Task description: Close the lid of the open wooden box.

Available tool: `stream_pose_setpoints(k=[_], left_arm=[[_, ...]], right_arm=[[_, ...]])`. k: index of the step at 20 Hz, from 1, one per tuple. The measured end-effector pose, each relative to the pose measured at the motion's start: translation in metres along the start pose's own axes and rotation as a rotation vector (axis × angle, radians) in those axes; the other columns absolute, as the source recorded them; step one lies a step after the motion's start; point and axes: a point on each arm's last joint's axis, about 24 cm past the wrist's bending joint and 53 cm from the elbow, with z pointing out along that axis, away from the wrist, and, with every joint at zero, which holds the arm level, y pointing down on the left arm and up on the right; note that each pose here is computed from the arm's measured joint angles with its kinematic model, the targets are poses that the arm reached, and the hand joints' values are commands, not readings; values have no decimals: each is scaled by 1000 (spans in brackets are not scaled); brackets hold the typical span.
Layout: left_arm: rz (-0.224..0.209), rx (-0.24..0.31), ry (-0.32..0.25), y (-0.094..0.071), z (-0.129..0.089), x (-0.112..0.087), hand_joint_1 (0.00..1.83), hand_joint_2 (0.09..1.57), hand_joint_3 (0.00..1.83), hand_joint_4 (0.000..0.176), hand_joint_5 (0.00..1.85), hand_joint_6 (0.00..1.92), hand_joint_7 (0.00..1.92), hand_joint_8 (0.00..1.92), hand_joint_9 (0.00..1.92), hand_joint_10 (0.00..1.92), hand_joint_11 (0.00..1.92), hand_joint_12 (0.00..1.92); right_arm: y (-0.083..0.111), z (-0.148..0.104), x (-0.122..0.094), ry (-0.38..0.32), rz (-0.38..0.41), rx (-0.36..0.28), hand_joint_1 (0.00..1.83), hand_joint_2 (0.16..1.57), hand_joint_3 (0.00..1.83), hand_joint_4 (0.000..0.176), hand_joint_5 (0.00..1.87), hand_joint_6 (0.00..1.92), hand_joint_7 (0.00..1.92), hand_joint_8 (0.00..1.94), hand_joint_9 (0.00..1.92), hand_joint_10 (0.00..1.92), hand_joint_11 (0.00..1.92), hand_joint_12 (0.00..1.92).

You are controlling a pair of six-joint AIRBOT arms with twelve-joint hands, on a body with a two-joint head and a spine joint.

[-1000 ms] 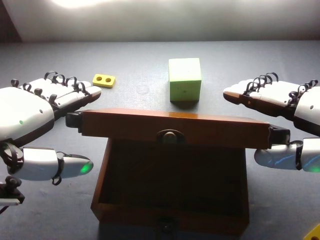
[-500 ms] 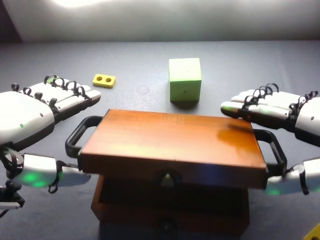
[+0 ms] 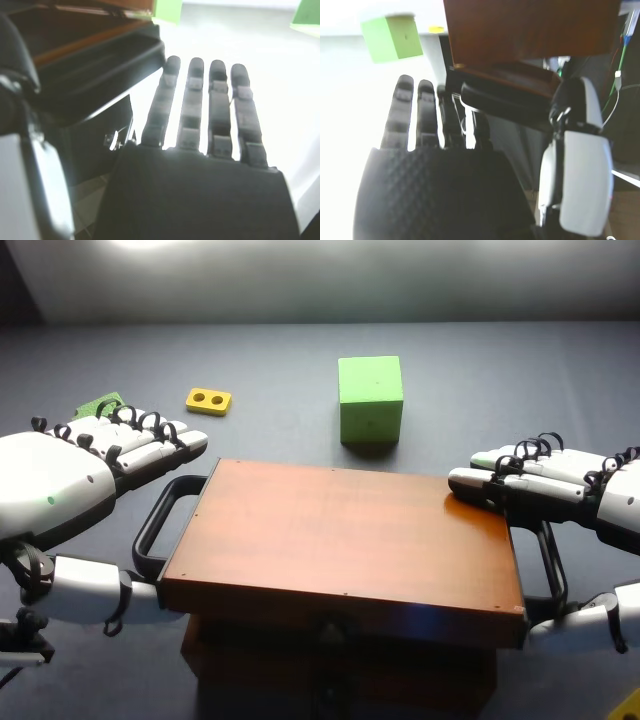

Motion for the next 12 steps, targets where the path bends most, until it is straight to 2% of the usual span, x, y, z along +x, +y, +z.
stream_pose_setpoints(k=[1, 2, 3, 6, 7, 8, 9, 10, 11, 12], left_arm=[[0, 0, 0, 0, 0, 0, 341, 952, 0, 25, 0, 0, 0, 0, 0, 0, 19, 50], [0, 0, 0, 0, 0, 0, 347, 959, 0, 0, 0, 0, 0, 0, 0, 0, 2, 9], [0, 0, 0, 0, 0, 0, 382, 948, 0, 0, 0, 0, 0, 0, 0, 0, 0, 1], [-4, 0, -1, 0, -1, 0, 447, 902, 0, 0, 0, 0, 0, 0, 0, 0, 0, 0], [-5, -3, 1, 2, -1, 1, 497, 875, 0, 4, 0, 0, 0, 0, 0, 0, 0, 0], [-6, -5, 5, 1, -3, 2, 578, 844, 0, 38, 0, 0, 0, 0, 0, 0, 0, 0], [-4, -6, 7, 0, -5, 2, 578, 844, 0, 38, 0, 0, 0, 0, 0, 0, 0, 0], [4, -5, 5, 0, -8, 0, 642, 826, 0, 56, 0, 0, 0, 0, 0, 0, 5, 2], [6, -7, -3, 0, -10, -4, 642, 826, 0, 56, 0, 0, 0, 0, 0, 0, 5, 2], [15, -12, -8, 2, -14, -8, 624, 821, 0, 39, 0, 0, 0, 0, 0, 0, 12, 5]], right_arm=[[0, 0, 0, -1, 2, 0, 419, 974, 0, 176, 0, 0, 0, 0, 0, 0, 0, 0], [0, 1, 1, -2, 5, -1, 477, 957, 0, 176, 0, 0, 0, 0, 0, 0, 0, 0], [0, 1, 1, -3, 8, 0, 513, 940, 0, 176, 0, 0, 0, 0, 0, 0, 0, 0], [-2, 0, 1, -7, 14, 0, 446, 915, 0, 176, 0, 0, 0, 0, 0, 0, 0, 0], [-2, 0, 1, -7, 11, 2, 447, 910, 0, 176, 0, 0, 0, 0, 0, 0, 0, 0], [-3, -2, -1, -5, 3, 8, 507, 905, 0, 176, 0, 0, 0, 0, 0, 0, 0, 0], [-3, -4, -3, -1, -9, 12, 507, 905, 0, 176, 0, 0, 0, 0, 0, 0, 0, 0], [-3, -7, -7, 3, -28, 19, 498, 890, 0, 176, 0, 0, 0, 0, 0, 0, 0, 0], [-3, -9, -10, 5, -38, 26, 498, 890, 0, 176, 0, 0, 0, 0, 0, 0, 0, 0], [-3, -13, -16, 0, -48, 36, 550, 867, 0, 176, 0, 0, 0, 0, 0, 0, 0, 0]])
